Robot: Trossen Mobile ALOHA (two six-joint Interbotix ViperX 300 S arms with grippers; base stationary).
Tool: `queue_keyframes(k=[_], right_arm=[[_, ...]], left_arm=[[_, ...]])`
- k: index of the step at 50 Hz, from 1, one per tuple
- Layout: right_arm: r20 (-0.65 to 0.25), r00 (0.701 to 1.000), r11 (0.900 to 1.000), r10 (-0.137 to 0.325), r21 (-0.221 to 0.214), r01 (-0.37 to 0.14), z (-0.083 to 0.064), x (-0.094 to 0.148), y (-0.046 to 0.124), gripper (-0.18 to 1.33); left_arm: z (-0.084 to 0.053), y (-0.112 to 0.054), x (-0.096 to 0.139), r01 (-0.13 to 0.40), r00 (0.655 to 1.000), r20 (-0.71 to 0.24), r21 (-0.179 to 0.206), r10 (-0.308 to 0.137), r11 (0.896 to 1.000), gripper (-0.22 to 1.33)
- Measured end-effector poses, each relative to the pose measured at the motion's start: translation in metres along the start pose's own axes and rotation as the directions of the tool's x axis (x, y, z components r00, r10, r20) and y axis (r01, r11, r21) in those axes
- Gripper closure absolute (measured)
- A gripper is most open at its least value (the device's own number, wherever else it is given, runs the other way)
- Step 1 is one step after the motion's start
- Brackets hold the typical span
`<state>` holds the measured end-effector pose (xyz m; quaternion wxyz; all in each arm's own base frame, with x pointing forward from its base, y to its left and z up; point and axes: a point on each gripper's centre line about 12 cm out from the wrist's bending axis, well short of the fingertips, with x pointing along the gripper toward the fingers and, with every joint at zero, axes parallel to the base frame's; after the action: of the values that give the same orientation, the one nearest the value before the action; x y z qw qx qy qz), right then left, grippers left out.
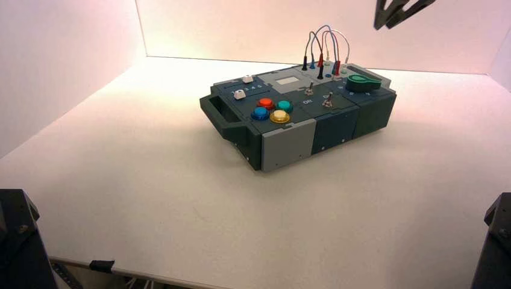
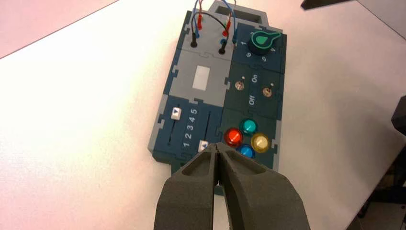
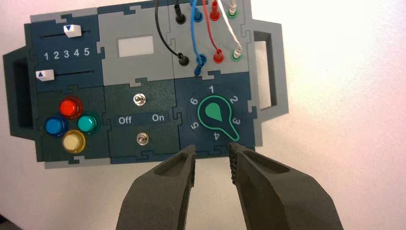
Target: Insert the blue wire.
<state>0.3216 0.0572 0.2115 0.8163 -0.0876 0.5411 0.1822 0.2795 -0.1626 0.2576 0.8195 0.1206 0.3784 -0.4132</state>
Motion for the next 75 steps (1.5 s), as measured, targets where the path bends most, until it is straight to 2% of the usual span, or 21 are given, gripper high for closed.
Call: queue_keyframes(k=[8,16,24,35,53,75], right_arm=[[-0.004,0.999,0.9988,0.049,-0.001,-0.049,0.009,0.015,0.003,0.35],[-0.01,0.997,0.9968,0.08,0.01,-0.08,0.016,0.027,0.003,0.39],[-0.009,0.997,0.9969,0.078,0.011,-0.078,0.025,0.035,0.0,0.38],[-0.031,0.996,0.9968,0.079,0.017,-0.078,0.033,0.052,-0.006,0.26],[-0.078,0.993,0.9958,0.091,0.017,-0.089,0.034,0.076,-0.006,0.26],[-0.105,0.988,0.9939,0.11,0.002,-0.11,0.049,0.092,-0.004,0.33]], left_arm=[[0.007,0.006,0.006,-0.007,1.0,0.004,-0.003,0.007,1.0,1.28],[0.006,0.009,0.012,-0.013,1.0,-0.001,-0.001,0.013,1.0,1.28],[0.006,0.011,0.012,-0.022,1.0,0.002,0.001,0.022,1.0,1.28],[0.006,0.012,0.014,-0.027,1.0,0.002,0.01,0.027,1.0,1.28],[0.005,0.015,0.019,-0.034,0.999,-0.006,0.013,0.034,0.999,1.28],[0.004,0.015,0.019,-0.035,0.999,-0.007,0.01,0.035,0.999,1.28]])
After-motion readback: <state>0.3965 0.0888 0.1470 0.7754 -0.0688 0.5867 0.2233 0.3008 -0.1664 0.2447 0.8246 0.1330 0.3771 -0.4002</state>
